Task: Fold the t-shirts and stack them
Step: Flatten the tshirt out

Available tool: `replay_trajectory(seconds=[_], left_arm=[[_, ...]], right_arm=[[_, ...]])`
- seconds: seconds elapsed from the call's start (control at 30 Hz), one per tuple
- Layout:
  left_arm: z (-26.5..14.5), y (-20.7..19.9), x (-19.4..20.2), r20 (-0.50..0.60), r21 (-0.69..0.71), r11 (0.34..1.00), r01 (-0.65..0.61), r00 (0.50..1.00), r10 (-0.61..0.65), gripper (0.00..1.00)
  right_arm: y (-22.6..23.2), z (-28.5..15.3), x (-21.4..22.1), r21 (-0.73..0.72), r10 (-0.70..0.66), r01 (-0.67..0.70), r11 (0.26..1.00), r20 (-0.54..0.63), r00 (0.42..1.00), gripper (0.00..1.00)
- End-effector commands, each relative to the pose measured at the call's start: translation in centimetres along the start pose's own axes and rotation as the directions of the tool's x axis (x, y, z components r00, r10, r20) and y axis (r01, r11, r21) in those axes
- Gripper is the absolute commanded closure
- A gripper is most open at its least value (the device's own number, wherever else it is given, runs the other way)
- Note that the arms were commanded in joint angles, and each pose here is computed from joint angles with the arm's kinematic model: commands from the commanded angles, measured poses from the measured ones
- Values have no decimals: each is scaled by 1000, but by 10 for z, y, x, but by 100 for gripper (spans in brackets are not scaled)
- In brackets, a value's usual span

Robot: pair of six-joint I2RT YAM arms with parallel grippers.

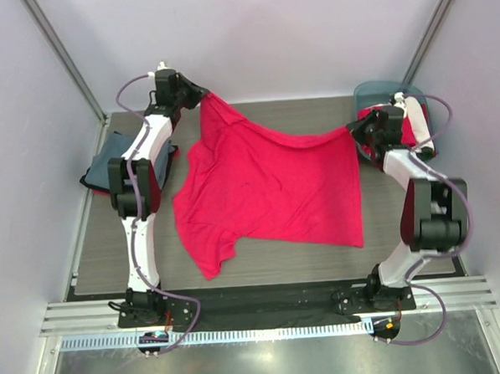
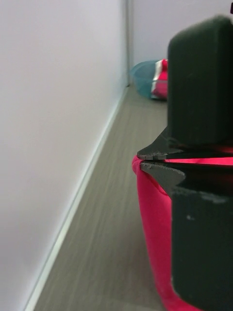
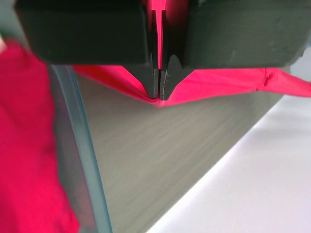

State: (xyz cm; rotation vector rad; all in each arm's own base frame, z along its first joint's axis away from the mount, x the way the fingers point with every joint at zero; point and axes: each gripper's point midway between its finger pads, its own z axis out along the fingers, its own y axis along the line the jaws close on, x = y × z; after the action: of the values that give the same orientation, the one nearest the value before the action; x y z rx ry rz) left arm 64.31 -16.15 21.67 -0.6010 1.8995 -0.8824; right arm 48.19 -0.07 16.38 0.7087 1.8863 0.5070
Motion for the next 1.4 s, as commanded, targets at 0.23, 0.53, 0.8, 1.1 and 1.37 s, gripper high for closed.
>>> replay_trajectory(seconds=[0.23, 0.53, 0.8, 1.1, 1.37], left_arm=[[16, 26, -100, 363, -35, 998, 47, 931, -31, 100], [54, 12, -103, 318, 103, 995, 17, 947, -49, 1], [-44, -32, -105, 289, 26, 995, -98, 954, 86, 0], [-192, -8, -73, 394, 14, 1000, -26, 919, 18, 0], [-232, 38, -48, 178, 286, 924, 252, 934, -310, 0]], right_arm=[[57, 120, -35, -162, 10, -2, 987, 46, 999, 99], [88, 149, -52, -201, -42, 52, 978, 49, 998, 42], [88, 58, -37, -187, -58, 71, 980, 71, 996, 4], [20, -42, -17, -255, 332, -349, 902, -107, 937, 12], [-18, -76, 38, -102, 217, -235, 967, -167, 962, 10]])
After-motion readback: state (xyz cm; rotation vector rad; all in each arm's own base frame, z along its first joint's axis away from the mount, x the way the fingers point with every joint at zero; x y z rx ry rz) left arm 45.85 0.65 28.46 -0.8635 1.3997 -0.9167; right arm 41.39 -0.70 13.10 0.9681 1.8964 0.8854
